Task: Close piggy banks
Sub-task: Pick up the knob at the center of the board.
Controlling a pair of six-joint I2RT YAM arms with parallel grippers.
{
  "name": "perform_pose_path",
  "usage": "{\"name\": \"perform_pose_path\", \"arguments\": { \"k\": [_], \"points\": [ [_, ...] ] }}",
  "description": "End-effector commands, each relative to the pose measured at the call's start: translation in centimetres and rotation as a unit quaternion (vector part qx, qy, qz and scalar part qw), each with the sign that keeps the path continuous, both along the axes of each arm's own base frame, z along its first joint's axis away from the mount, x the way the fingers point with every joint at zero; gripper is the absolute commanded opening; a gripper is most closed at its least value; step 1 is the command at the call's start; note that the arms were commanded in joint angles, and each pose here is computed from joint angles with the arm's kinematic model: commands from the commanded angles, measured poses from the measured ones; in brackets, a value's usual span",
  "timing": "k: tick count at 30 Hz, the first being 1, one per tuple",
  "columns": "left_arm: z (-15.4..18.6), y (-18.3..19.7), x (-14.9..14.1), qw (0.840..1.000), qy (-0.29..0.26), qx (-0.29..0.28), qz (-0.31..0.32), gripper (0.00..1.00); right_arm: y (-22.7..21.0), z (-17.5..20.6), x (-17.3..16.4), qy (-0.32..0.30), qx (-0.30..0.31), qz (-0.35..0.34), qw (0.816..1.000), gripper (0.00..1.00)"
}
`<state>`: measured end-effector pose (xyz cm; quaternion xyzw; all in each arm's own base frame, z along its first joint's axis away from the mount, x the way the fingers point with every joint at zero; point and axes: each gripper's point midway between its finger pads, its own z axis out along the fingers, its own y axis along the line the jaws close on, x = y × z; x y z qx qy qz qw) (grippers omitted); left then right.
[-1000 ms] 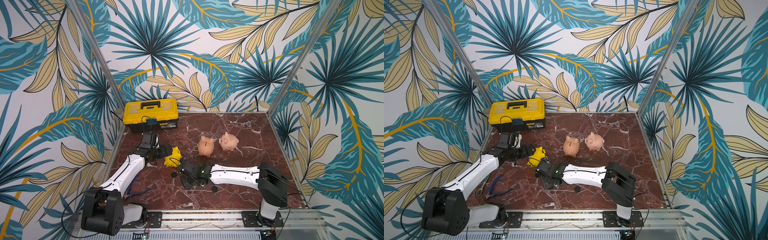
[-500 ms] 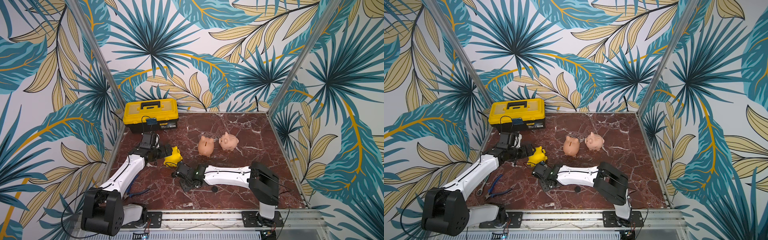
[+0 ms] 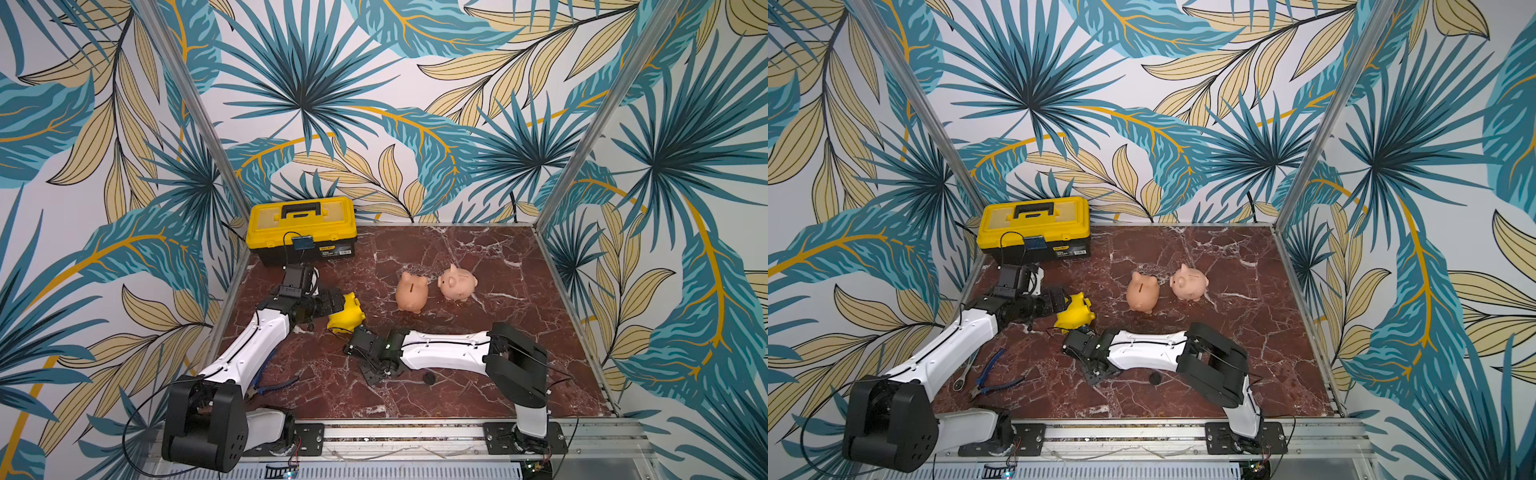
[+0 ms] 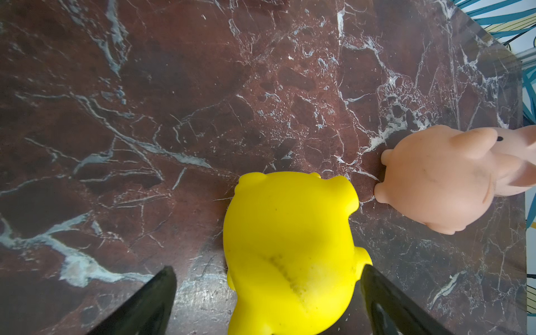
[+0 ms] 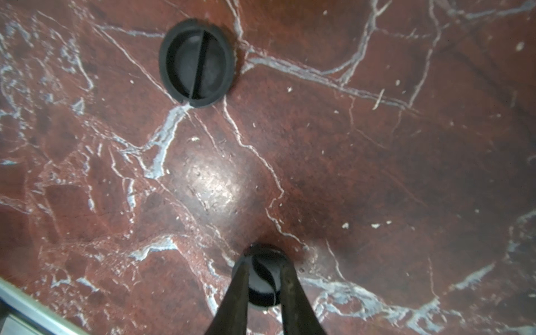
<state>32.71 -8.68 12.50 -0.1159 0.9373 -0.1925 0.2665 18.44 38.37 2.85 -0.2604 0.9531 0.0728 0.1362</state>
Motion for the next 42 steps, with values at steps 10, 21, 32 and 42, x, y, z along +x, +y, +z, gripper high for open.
{"name": "perform_pose_path", "arguments": {
  "k": [10,21,32,42],
  "points": [
    [0.2,0.5,-0.2,1.0,-0.011,0.008,0.002,1.0,-1.7,-2.0,-0.9,0.02,-0.052,0.001,0.998,0.22],
    [0.1,0.6,-0.3,1.0,-0.011,0.008,0.002,1.0,-2.0,-2.8,-1.4,0.036,-0.067,0.0,0.997,0.18],
    [0.8,0.6,-0.6,1.0,-0.017,0.009,-0.004,1.0,-2.5,-2.7,-1.3,0.033,-0.079,-0.007,0.996,0.0],
    [1.5,-1.0,-0.9,0.999,-0.019,-0.025,-0.034,0.99,-1.3,0.7,0.1,-0.011,-0.039,0.017,0.999,0.0]
  ]
}}
